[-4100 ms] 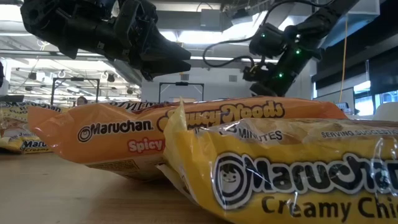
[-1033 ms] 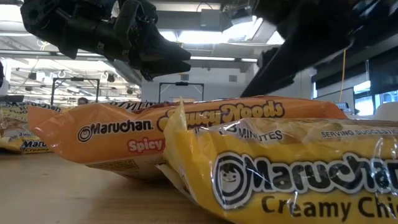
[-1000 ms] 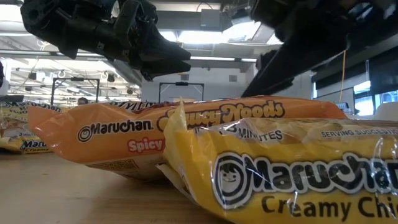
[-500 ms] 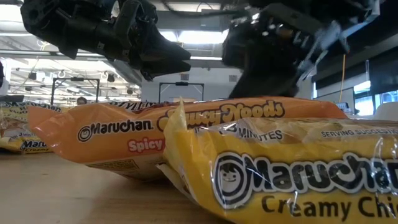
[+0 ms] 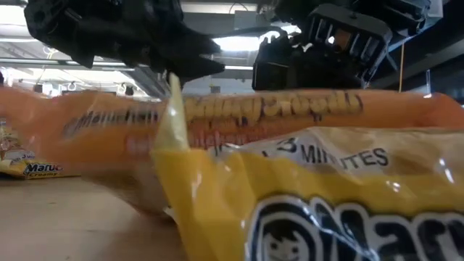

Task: Sort Maruchan noodles
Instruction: Put the orange noodle pack into the top white bin

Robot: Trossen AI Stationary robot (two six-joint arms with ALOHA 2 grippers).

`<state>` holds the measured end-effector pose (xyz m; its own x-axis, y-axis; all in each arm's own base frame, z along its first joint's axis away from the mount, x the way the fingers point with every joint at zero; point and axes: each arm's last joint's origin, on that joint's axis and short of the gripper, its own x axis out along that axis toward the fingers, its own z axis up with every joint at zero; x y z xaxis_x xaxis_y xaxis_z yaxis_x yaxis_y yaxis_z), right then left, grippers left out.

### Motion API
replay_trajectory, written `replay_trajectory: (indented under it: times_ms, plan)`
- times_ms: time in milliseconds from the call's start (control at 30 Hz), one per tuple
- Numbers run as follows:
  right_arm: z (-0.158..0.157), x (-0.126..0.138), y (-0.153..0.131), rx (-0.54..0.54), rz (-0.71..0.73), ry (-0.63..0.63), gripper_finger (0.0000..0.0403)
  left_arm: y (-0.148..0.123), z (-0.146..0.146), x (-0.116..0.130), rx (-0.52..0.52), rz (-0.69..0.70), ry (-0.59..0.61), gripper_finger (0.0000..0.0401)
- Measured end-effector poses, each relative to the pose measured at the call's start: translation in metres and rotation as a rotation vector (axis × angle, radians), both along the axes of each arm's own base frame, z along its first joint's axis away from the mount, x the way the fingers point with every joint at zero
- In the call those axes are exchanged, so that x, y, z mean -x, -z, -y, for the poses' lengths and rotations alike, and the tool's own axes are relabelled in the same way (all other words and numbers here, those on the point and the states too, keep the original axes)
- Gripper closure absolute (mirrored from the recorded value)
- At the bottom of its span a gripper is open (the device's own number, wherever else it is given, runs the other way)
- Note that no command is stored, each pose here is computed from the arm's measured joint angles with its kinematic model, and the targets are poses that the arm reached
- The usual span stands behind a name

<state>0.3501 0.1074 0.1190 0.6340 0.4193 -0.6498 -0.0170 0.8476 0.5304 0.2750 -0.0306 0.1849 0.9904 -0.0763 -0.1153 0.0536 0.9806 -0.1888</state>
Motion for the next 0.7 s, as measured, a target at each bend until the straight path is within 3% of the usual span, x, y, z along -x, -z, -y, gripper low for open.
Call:
replay_trajectory:
  times_ms: [100,233,433,700]
  plan:
    - [0.003,0.002,-0.007,0.011,0.004,-0.004,0.013,-0.005,0.01,0.005,0.087,-0.024,0.103,0.0192]
    - [0.005,0.01,-0.027,0.059,0.004,-0.005,0.013,0.005,0.037,0.016,0.155,-0.194,0.232,0.0192]
    - [-0.01,0.028,-0.046,0.08,-0.019,-0.059,0.013,0.028,0.073,0.031,0.184,-0.399,0.268,0.0192]
    - [-0.061,0.041,-0.039,0.076,0.043,-0.191,0.013,0.036,0.101,0.018,0.19,-0.446,0.333,0.0192]
